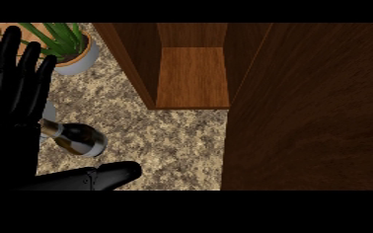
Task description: Pick up the wine, place it into the cabinet and close the cabinet
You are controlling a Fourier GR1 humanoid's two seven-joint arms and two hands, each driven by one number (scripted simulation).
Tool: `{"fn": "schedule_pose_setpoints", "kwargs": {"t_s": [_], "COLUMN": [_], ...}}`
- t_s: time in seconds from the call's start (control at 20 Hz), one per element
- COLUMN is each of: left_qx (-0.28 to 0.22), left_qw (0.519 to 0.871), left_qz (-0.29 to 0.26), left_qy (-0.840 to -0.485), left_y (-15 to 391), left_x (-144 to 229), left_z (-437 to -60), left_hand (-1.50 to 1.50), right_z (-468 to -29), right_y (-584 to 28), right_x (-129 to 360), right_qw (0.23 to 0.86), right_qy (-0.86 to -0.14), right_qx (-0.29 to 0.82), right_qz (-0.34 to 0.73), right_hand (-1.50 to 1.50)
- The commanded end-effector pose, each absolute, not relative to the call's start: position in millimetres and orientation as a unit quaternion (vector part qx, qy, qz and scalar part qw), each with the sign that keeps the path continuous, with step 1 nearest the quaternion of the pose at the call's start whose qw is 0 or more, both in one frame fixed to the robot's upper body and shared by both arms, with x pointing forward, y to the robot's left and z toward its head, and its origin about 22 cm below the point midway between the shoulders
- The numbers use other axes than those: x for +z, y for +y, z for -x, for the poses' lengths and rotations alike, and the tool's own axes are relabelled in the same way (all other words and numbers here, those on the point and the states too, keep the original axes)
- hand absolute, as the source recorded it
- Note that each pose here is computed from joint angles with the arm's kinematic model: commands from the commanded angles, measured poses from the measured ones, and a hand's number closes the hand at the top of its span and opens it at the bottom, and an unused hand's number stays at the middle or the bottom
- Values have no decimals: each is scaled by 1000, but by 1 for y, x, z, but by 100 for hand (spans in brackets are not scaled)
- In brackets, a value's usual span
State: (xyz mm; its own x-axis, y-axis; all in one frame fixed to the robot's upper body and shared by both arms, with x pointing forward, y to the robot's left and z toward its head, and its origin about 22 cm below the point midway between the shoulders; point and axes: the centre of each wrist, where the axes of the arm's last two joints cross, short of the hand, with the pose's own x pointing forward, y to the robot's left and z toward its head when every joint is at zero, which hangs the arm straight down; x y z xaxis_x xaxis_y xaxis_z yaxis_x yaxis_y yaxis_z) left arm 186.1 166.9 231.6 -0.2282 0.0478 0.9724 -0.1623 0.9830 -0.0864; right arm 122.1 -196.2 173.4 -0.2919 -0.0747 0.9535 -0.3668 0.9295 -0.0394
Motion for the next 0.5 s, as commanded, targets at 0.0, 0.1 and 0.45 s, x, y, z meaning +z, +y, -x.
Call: {"fn": "schedule_pose_setpoints", "kwargs": {"t_s": [0.0, 0.1, 0.45], "left_qx": [93, 99, 100], "left_qw": [633, 619, 616], "left_qz": [-52, -64, -108], "left_qy": [-767, -777, -773], "left_y": [174, 188, 220], "left_x": [233, 251, 234], "left_z": [-176, -176, -184], "left_hand": [-150, -150, -150], "right_z": [-81, -80, -79], "right_y": [-209, -205, -207], "right_x": [210, 207, 203], "right_qw": [546, 548, 548], "right_qy": [-817, -814, -815], "right_qx": [130, 125, 120], "right_qz": [-137, -146, -144], "right_hand": [-150, -150, -150]}}
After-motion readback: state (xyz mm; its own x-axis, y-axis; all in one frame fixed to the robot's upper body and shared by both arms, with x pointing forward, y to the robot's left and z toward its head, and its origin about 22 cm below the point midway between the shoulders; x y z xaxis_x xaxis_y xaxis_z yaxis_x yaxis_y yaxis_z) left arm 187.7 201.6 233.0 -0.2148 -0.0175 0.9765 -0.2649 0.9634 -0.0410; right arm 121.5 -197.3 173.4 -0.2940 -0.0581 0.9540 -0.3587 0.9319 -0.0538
